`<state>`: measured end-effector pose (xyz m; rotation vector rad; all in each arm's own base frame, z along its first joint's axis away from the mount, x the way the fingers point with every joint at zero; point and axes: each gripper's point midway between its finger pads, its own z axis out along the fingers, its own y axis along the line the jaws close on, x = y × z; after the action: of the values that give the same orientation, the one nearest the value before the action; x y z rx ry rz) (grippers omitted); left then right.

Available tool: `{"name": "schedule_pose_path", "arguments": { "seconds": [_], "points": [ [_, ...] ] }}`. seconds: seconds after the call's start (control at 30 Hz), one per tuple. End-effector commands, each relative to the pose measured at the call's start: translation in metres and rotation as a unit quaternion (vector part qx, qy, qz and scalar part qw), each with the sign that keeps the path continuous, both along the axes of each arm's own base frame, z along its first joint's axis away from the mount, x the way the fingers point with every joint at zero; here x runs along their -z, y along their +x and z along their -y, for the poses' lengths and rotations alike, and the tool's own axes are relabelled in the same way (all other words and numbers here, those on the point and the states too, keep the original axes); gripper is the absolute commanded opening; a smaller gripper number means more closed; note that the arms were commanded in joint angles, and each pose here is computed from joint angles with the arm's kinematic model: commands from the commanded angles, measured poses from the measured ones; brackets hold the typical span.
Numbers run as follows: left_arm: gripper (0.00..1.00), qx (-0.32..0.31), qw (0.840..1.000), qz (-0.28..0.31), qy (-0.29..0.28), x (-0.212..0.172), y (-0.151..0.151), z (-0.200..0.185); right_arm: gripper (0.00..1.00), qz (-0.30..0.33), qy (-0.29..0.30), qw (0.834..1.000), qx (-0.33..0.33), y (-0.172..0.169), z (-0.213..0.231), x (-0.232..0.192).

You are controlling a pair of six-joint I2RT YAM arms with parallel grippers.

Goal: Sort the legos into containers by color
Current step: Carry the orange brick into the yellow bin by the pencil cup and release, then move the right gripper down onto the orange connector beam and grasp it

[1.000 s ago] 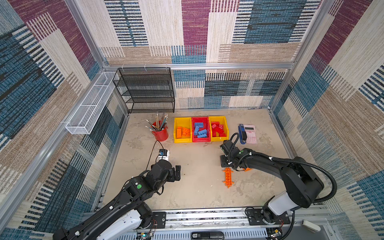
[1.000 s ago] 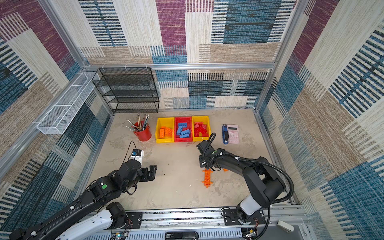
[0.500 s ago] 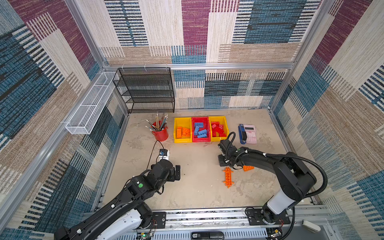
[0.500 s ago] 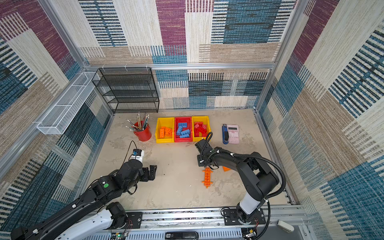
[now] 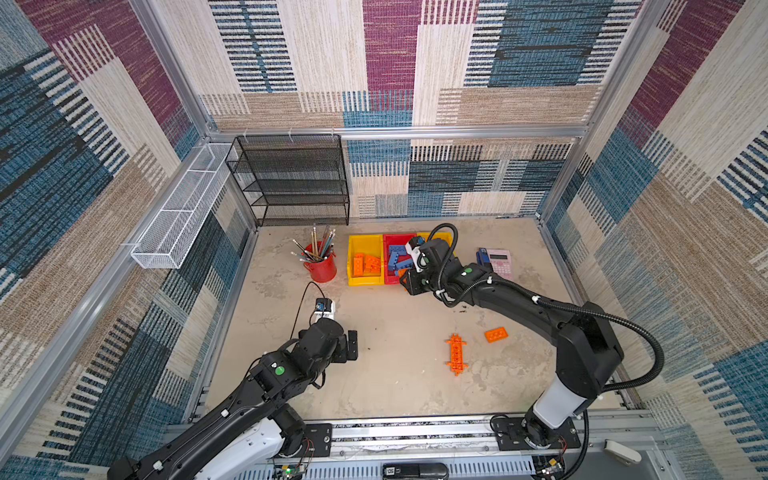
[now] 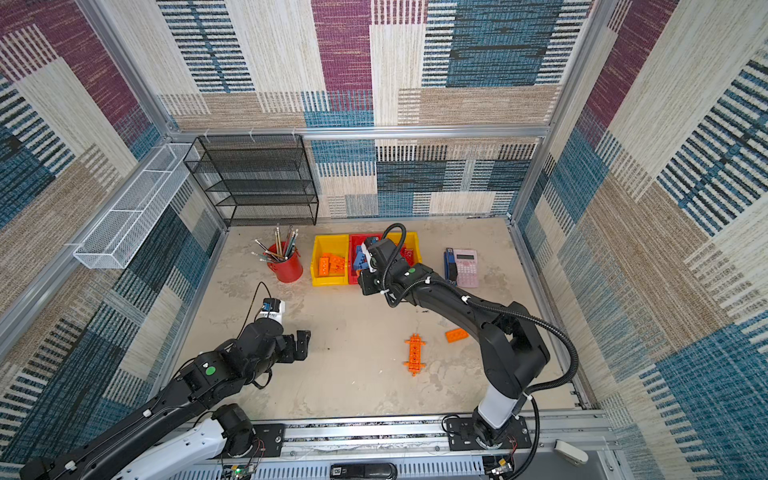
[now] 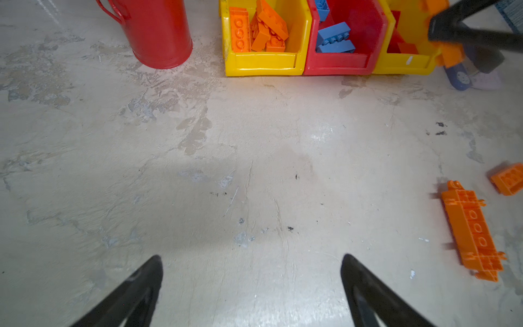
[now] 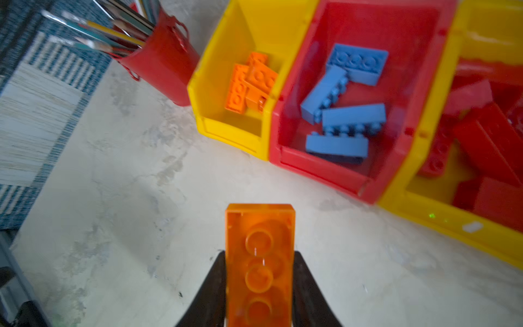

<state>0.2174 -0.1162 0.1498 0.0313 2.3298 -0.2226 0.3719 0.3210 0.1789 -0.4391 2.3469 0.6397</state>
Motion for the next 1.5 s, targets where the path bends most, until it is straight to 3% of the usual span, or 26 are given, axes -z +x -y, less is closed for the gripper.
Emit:
{"name": "schedule_pose_path", "arguments": {
  "seconds": [0.0,0.33,0.53,0.57,0.67,0.73,0.8,0.9,1.07,1.27,1.47],
  "points": [
    [0.99,-0.013,1.000,-0.013,0.003,0.007,0.001,-0.004,0.26,0.025,0.031,0.998,-0.043,0.018,-0.031,-0.022],
    [0.99,-0.029,0.999,-0.027,-0.010,0.008,0.013,-0.007,0.27,0.059,0.004,0.995,-0.078,0.093,-0.091,-0.008],
    [0.99,-0.033,0.999,-0.040,-0.008,0.010,0.019,-0.008,0.28,0.064,-0.031,0.994,-0.079,0.135,-0.110,0.024],
    [0.99,-0.033,0.999,-0.042,-0.008,0.010,0.020,-0.007,0.31,0.063,-0.033,0.994,-0.077,0.140,-0.112,0.029],
    [0.99,-0.032,0.998,-0.048,-0.008,0.011,0.021,-0.007,0.53,0.060,-0.031,0.995,-0.067,0.153,-0.112,0.036],
    [0.99,-0.030,0.998,-0.048,-0.010,0.009,0.023,-0.006,0.72,0.061,-0.031,0.996,-0.059,0.156,-0.107,0.038],
    [0.99,-0.027,0.998,-0.046,-0.014,0.007,0.024,-0.004,0.76,0.064,-0.036,0.996,-0.055,0.156,-0.102,0.034],
    [0.99,-0.020,0.999,-0.044,-0.019,0.004,0.025,-0.001,0.82,0.070,-0.037,0.995,-0.054,0.147,-0.095,0.020],
    [0.99,0.007,0.998,-0.042,-0.042,-0.002,0.025,0.011,0.81,0.064,-0.035,0.997,-0.040,0.116,-0.074,-0.011],
    [0.99,0.071,0.990,-0.050,-0.111,-0.003,0.015,0.044,0.79,0.048,-0.051,0.998,0.005,0.044,-0.026,-0.018],
    [0.99,0.141,0.983,-0.057,-0.106,-0.001,-0.002,0.078,0.79,0.000,-0.068,0.995,0.072,-0.035,0.043,0.010]
  ]
}}
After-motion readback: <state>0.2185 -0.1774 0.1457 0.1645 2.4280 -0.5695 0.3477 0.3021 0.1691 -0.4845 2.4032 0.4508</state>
